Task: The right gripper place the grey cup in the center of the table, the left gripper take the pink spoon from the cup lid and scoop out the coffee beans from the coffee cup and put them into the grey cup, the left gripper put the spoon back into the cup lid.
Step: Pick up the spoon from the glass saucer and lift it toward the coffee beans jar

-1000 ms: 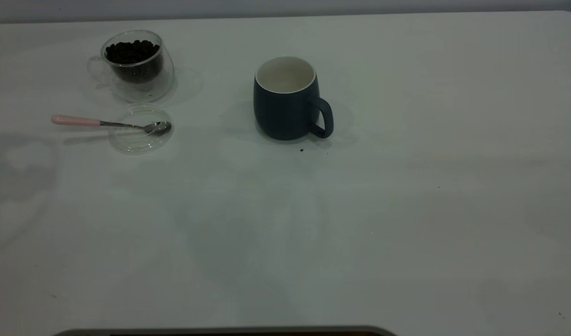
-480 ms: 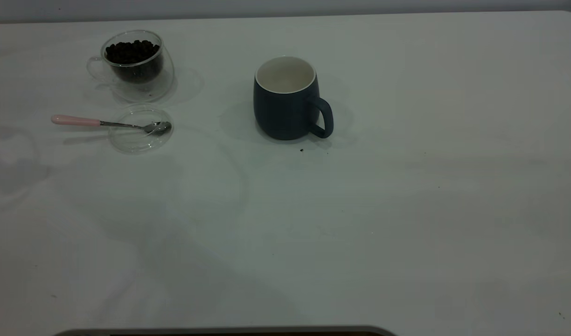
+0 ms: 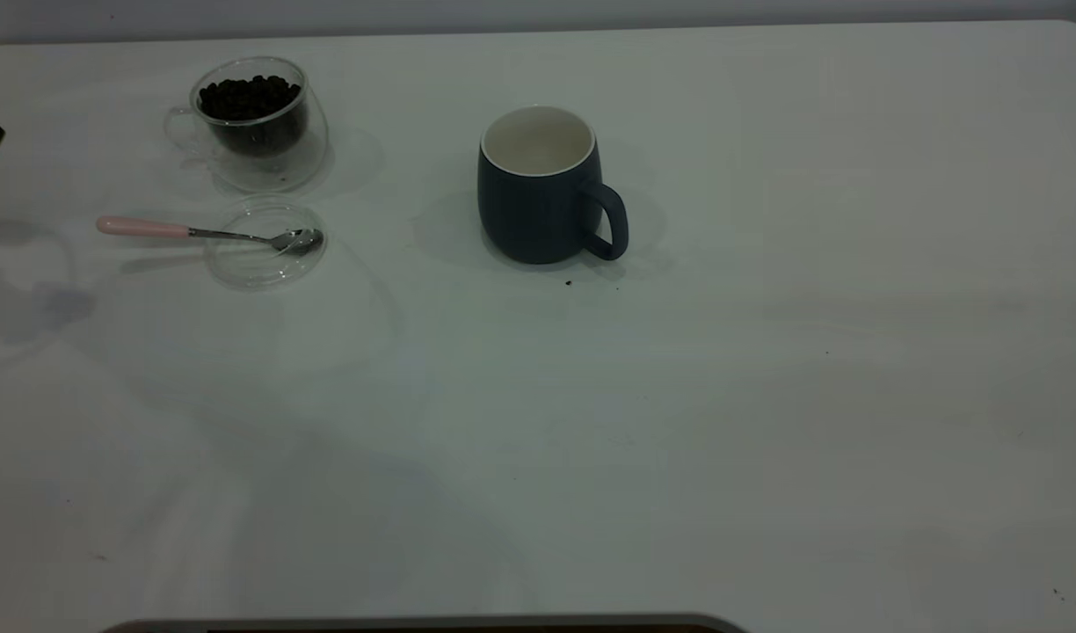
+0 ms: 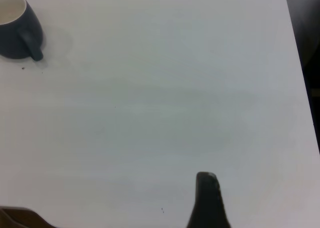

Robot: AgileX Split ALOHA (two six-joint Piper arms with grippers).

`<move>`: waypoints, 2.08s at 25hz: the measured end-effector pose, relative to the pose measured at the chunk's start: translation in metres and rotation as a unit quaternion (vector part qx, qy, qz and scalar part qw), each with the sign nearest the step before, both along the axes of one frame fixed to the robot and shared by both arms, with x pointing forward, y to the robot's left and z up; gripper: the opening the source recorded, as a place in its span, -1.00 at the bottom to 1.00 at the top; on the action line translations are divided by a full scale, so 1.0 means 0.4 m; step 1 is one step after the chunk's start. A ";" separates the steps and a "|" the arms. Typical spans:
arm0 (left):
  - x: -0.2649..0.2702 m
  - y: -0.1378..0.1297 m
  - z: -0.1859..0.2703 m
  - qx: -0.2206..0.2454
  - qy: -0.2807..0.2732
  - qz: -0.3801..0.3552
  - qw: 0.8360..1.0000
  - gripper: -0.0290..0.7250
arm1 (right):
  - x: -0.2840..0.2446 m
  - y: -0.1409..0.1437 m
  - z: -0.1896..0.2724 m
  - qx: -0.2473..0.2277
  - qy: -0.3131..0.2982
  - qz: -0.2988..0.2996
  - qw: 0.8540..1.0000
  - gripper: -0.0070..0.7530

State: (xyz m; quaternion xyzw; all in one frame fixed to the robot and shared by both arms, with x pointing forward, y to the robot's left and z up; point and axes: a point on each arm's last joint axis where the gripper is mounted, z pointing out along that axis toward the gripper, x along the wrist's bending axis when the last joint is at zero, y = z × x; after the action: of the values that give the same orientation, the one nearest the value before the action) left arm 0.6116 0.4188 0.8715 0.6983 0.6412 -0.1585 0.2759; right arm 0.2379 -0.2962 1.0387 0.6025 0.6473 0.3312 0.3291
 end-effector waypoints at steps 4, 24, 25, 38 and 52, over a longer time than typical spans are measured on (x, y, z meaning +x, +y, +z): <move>0.029 0.011 -0.057 -0.012 0.009 -0.003 1.000 0.91 | 0.000 0.000 0.000 0.000 0.000 0.000 1.000 0.57; 0.068 -0.013 -0.232 -0.122 -0.017 0.024 0.992 0.90 | 0.000 0.000 0.000 0.000 0.000 0.000 1.000 0.57; 0.068 -0.014 -0.237 -0.127 -0.017 0.026 0.991 0.90 | 0.000 0.000 0.000 0.000 0.000 0.000 1.000 0.57; 0.083 -0.062 -0.267 -0.163 -0.037 0.027 0.986 0.85 | 0.000 0.000 0.000 0.000 0.000 0.000 1.000 0.57; 0.080 -0.065 -0.268 -0.171 -0.026 0.027 0.984 0.52 | 0.000 0.000 0.000 0.000 0.000 0.000 1.000 0.57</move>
State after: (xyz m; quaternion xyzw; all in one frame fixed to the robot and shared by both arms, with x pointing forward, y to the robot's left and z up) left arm 0.6435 0.3927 0.7644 0.6271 0.6157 -0.2401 0.4125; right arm 0.2379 -0.2962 1.0387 0.6025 0.6473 0.3312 0.3291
